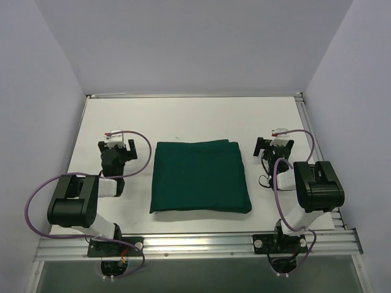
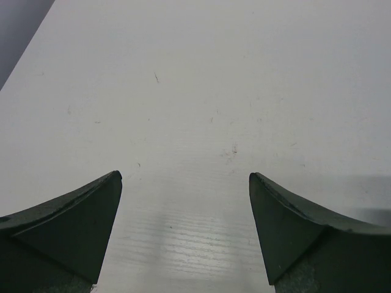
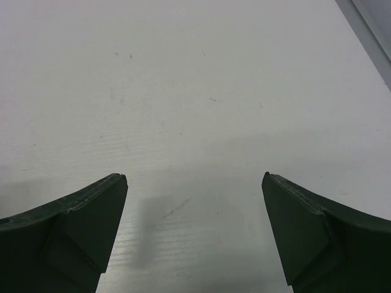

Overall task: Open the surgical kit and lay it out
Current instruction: Move the surgical kit at the center of the board.

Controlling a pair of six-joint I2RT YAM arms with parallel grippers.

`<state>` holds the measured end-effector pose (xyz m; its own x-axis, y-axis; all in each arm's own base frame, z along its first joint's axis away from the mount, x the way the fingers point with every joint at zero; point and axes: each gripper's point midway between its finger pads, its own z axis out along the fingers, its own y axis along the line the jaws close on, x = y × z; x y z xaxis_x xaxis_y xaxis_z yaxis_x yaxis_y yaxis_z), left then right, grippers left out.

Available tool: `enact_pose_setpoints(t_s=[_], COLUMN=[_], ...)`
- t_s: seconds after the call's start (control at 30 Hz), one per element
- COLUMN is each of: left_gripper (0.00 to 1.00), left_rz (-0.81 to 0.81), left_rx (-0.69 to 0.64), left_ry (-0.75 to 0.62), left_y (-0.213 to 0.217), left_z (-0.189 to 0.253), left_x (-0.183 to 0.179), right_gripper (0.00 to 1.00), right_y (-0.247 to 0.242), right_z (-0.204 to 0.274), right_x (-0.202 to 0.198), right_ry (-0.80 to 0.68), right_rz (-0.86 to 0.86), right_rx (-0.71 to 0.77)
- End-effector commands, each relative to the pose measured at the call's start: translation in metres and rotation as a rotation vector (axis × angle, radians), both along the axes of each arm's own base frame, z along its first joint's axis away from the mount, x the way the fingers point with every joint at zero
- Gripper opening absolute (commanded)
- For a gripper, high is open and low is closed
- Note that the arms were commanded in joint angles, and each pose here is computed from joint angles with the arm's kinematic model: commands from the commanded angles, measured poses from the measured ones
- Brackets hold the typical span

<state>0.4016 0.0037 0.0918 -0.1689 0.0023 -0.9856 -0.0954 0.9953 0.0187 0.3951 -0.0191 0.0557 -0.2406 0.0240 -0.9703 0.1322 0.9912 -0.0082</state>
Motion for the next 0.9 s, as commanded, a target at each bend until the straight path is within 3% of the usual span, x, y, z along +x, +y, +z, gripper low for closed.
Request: enact_pose_setpoints(t_s=[0.0,0.23,0.33,0.43,0.47,0.5,0.53,0.57,0.6,0.63,0.7,0.77,0.87], left_gripper=[0.94,0.94,0.94,0.94,0.94,0.94,0.94,0.94,0.94,0.94,0.94,0.94,0.94], left_rz=[0.011,0.025,0.068,0.232,0.422,0.487,0.553,0.598,0.606,0.592,0.505,0.399,0.255], left_rx=[0.016,0.016,0.019,-0.095,-0.187,-0.249,-0.246,-0.343,-0.379,-0.418,-0.478,-0.543,-0.609], left_ry=[-0.073,-0.104,-0.127,-0.083,-0.032,-0.045,0.073,0.046,0.068,0.057,0.110,0.131,0.115], left_y=[0.005,0.007,0.014,0.032,0.053,0.057,0.063,0.062,0.060,0.056,0.037,0.018,-0.003], left_z=[0.024,0.032,0.054,0.078,0.075,0.097,0.080,0.092,0.094,0.107,0.113,0.124,0.142], left_x=[0.009,0.003,-0.005,-0.012,-0.031,-0.032,-0.051,-0.057,-0.062,-0.063,-0.073,-0.084,-0.098], right_gripper=[1.00,1.00,1.00,1.00,1.00,1.00,1.00,1.00,1.00,1.00,1.00,1.00,1.00], right_y=[-0.005,-0.004,-0.020,-0.035,-0.038,-0.038,-0.037,-0.038,-0.038,-0.039,-0.031,-0.006,0.020], right_z=[0.044,0.045,0.063,0.078,0.079,0.085,0.082,0.084,0.109,0.094,0.114,0.101,0.103], right_x=[0.014,0.014,0.005,-0.022,-0.027,-0.028,-0.035,-0.036,-0.027,-0.041,-0.036,-0.038,-0.043], right_ry=[-0.164,-0.166,-0.226,-0.289,-0.285,-0.284,-0.228,-0.196,-0.209,-0.076,-0.056,0.083,0.159], right_rz=[-0.018,-0.015,-0.130,-0.255,-0.275,-0.288,-0.311,-0.330,-0.346,-0.388,-0.407,-0.256,-0.111], right_rx=[-0.009,-0.008,-0.017,0.034,0.041,0.060,0.120,0.145,0.187,0.210,0.350,0.371,0.390])
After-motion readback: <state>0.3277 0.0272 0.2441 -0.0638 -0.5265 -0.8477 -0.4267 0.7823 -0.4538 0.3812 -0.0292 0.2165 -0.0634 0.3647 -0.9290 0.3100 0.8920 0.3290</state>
